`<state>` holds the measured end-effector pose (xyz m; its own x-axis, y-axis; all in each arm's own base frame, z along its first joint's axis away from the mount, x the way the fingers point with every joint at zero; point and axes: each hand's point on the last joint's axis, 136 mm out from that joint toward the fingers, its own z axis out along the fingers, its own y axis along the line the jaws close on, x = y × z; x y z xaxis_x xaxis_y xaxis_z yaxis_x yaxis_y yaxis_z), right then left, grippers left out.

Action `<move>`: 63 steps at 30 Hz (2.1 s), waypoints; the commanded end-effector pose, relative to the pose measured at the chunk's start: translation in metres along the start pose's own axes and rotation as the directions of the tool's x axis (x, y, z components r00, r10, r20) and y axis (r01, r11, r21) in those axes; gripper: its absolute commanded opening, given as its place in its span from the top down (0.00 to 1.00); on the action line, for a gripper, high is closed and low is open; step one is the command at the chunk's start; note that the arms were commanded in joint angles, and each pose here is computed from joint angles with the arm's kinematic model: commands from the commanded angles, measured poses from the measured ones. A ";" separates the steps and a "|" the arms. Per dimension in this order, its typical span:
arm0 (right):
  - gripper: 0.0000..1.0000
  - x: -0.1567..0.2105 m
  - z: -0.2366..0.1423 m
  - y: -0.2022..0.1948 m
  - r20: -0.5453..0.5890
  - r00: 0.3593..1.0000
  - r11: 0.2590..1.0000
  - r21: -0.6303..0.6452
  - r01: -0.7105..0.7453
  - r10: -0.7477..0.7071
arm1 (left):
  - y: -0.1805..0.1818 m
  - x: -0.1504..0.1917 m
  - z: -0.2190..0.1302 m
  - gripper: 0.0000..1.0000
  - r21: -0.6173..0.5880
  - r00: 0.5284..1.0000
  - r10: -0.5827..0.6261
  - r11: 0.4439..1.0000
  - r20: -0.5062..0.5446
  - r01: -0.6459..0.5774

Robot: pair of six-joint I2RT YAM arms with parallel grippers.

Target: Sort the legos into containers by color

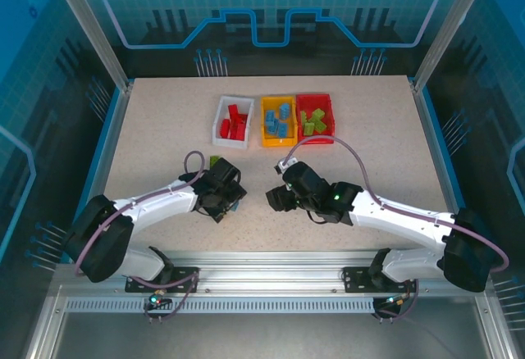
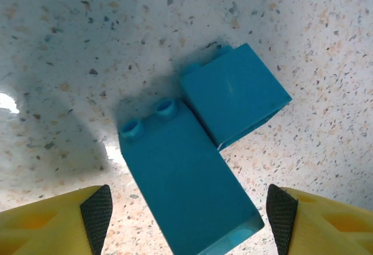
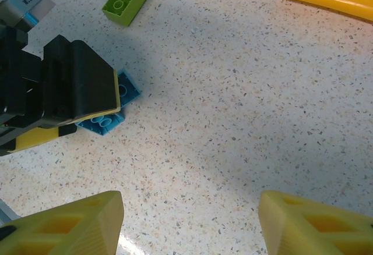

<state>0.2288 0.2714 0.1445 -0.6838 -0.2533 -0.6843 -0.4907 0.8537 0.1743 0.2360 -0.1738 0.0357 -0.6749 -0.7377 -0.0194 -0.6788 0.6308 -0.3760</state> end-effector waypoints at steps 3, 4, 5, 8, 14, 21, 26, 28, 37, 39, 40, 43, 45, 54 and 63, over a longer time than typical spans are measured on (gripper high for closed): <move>0.36 0.003 -0.003 0.002 0.008 1.000 1.000 -0.003 -0.004 0.004 | 0.018 0.003 0.010 0.35 -0.042 1.000 -0.031 0.999 -0.003 0.031; 0.36 0.003 -0.003 0.002 0.009 1.000 1.000 -0.003 -0.004 0.004 | 0.020 0.003 0.010 0.37 -0.046 1.000 -0.030 0.998 -0.003 0.030; 0.36 0.003 -0.003 0.002 0.007 1.000 1.000 -0.002 -0.003 0.003 | 0.023 0.003 0.010 0.38 -0.051 1.000 -0.032 0.998 0.001 0.032; 0.36 0.003 -0.002 0.004 0.007 1.000 1.000 -0.011 -0.004 0.004 | 0.029 0.001 0.008 0.41 -0.058 0.999 -0.032 0.998 0.014 0.032; 0.36 0.004 -0.001 0.008 0.007 1.000 0.999 -0.035 -0.009 0.010 | 0.035 -0.001 0.006 0.55 -0.064 0.999 -0.014 0.998 0.033 0.016; 0.36 -0.001 -0.009 0.028 0.042 0.999 0.987 -0.157 0.018 -0.012 | 0.043 -0.007 -0.008 0.67 -0.077 0.997 0.033 0.997 0.070 -0.027; 0.36 -0.002 -0.010 0.030 0.052 0.999 0.983 -0.185 0.014 -0.005 | 0.049 -0.010 -0.022 0.68 -0.067 0.995 0.049 0.997 0.090 -0.043; 0.36 -0.003 -0.010 0.030 0.054 0.999 0.982 -0.190 0.011 -0.001 | 0.046 -0.010 -0.029 0.68 -0.056 0.994 0.062 0.997 0.095 -0.056; 0.36 -0.056 -0.063 0.011 0.262 0.943 0.937 -0.331 -0.112 0.205 | -0.058 -0.020 -0.087 0.68 0.105 0.942 0.300 0.943 0.152 -0.317; 0.36 -0.076 -0.077 -0.007 0.319 0.908 0.931 -0.325 -0.166 0.273 | -0.098 -0.021 -0.091 0.68 0.130 0.910 0.383 0.906 0.159 -0.403; 0.36 -0.086 -0.084 -0.017 0.347 0.887 0.928 -0.316 -0.196 0.305 | -0.120 -0.020 -0.091 0.67 0.144 0.895 0.417 0.887 0.160 -0.439; 0.35 -0.111 -0.097 -0.045 0.405 0.840 0.925 -0.271 -0.268 0.362 | -0.180 -0.022 -0.081 0.67 0.188 0.846 0.503 0.827 0.174 -0.530; 0.35 -0.124 -0.100 -0.059 0.423 0.825 0.925 -0.236 -0.299 0.375 | -0.216 -0.026 -0.072 0.67 0.199 0.816 0.543 0.793 0.198 -0.576; 0.36 -0.158 -0.093 -0.079 0.446 0.796 0.912 -0.194 -0.361 0.409 | -0.301 -0.068 0.002 0.64 0.130 0.754 0.627 0.746 0.196 -0.654; 0.37 -0.152 -0.073 -0.081 0.406 0.813 0.909 -0.184 -0.374 0.417 | -0.321 -0.087 0.042 0.49 0.255 0.772 0.618 0.731 0.150 -0.634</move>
<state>0.3265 0.2092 0.2766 -0.5572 0.3063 -0.7718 -0.2935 0.7968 0.5281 0.5221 -0.3070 0.1074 -0.8837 -0.2559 -0.3920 -0.0650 0.8962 -0.4388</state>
